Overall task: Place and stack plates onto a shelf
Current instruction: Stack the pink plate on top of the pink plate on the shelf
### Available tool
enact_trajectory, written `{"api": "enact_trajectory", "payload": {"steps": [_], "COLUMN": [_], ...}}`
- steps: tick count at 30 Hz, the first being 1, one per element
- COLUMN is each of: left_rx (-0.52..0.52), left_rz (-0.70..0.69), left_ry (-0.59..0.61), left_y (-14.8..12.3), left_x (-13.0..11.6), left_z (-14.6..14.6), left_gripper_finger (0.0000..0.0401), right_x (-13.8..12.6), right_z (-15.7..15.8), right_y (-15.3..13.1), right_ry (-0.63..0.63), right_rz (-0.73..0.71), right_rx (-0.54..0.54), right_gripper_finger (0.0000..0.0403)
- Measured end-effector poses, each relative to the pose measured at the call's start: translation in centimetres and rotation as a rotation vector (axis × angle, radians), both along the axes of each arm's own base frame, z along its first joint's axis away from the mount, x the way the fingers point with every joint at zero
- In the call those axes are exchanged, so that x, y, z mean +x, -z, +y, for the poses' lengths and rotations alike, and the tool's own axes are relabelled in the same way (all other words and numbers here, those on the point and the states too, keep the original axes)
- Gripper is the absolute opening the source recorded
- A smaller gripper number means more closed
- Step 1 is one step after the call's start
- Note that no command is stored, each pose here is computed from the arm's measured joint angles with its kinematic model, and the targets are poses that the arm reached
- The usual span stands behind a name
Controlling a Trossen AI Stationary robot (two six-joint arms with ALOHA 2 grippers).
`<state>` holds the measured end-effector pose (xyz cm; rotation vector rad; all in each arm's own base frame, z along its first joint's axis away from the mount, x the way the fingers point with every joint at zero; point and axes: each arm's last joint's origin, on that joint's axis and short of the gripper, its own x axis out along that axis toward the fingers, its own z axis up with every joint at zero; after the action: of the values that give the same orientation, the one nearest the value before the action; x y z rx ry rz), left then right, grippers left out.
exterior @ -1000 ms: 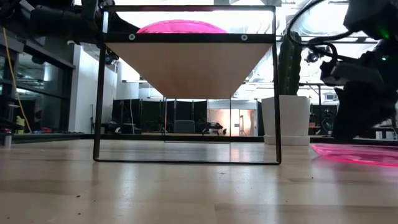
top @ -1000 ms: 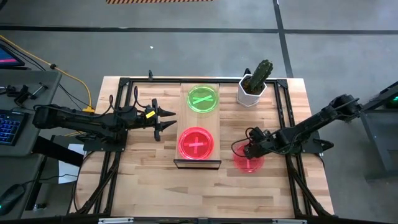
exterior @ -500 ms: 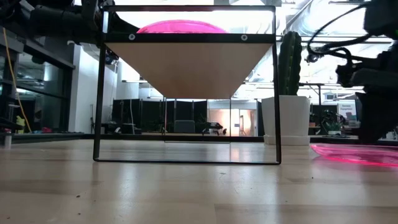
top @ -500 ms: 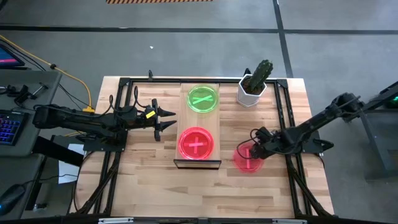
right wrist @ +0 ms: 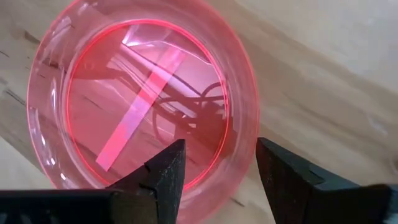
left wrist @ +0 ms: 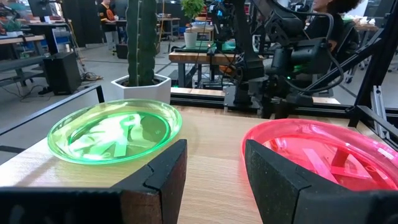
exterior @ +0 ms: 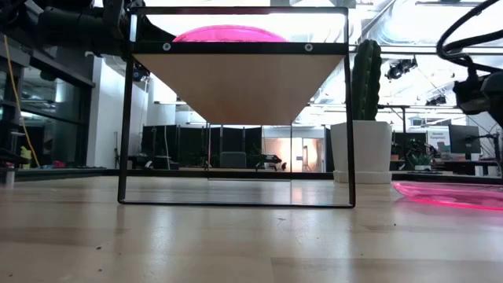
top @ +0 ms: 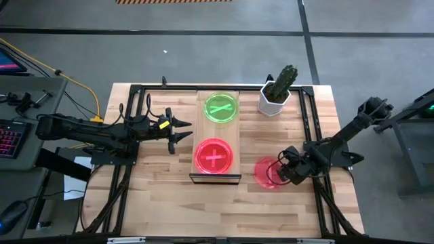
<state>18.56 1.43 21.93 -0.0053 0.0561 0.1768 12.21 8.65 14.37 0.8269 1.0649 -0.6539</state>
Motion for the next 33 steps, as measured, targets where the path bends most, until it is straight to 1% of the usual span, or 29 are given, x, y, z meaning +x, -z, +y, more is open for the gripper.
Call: {"api": "enact_trajectory", "payload": {"steps": [3, 6, 12, 17, 20, 22, 27, 28, 30, 33], "left_rx": [0.0, 0.0, 0.0, 0.0, 0.0, 0.0, 0.0, 0.0, 0.001, 0.0], "left_rz": [0.0, 0.0, 0.0, 0.0, 0.0, 0.0, 0.0, 0.0, 0.0, 0.0], "left_ry": [0.0, 0.0, 0.0, 0.0, 0.0, 0.0, 0.0, 0.0, 0.0, 0.0], "left_y": [0.0, 0.0, 0.0, 0.0, 0.0, 0.0, 0.0, 0.0, 0.0, 0.0], "left_x": [0.0, 0.0, 0.0, 0.0, 0.0, 0.0, 0.0, 0.0, 0.0, 0.0], "left_z": [0.0, 0.0, 0.0, 0.0, 0.0, 0.0, 0.0, 0.0, 0.0, 0.0], "left_gripper_finger": [0.0152, 0.0152, 0.0152, 0.0152, 0.0152, 0.0152, 0.0152, 0.0152, 0.0152, 0.0152], "right_x": [-0.2, -0.2, 0.5, 0.7, 0.7, 0.7, 0.6, 0.6, 0.7, 0.8], "right_z": [0.3, 0.6, 1.4, 1.6, 1.6, 1.6, 1.4, 1.4, 1.3, 1.3], "right_y": [0.0, 0.1, 1.0, 1.5, 1.5, 1.5, 1.6, 1.5, 1.5, 1.3], "right_ry": [0.025, 0.04, 0.029, 0.028, 0.031, 0.031, 0.035, 0.038, 0.048, 0.051], "right_rz": [-0.007, -0.027, -0.02, -0.01, -0.012, -0.012, -0.006, -0.016, -0.037, -0.066], "right_rx": [0.012, 0.002, 0.024, 0.011, 0.006, 0.005, -0.023, -0.033, -0.054, -0.047], "right_gripper_finger": [0.0177, 0.0177, 0.0176, 0.0162, 0.0138, 0.0113, 0.002, 0.0011, 0.0011, 0.0004]}}
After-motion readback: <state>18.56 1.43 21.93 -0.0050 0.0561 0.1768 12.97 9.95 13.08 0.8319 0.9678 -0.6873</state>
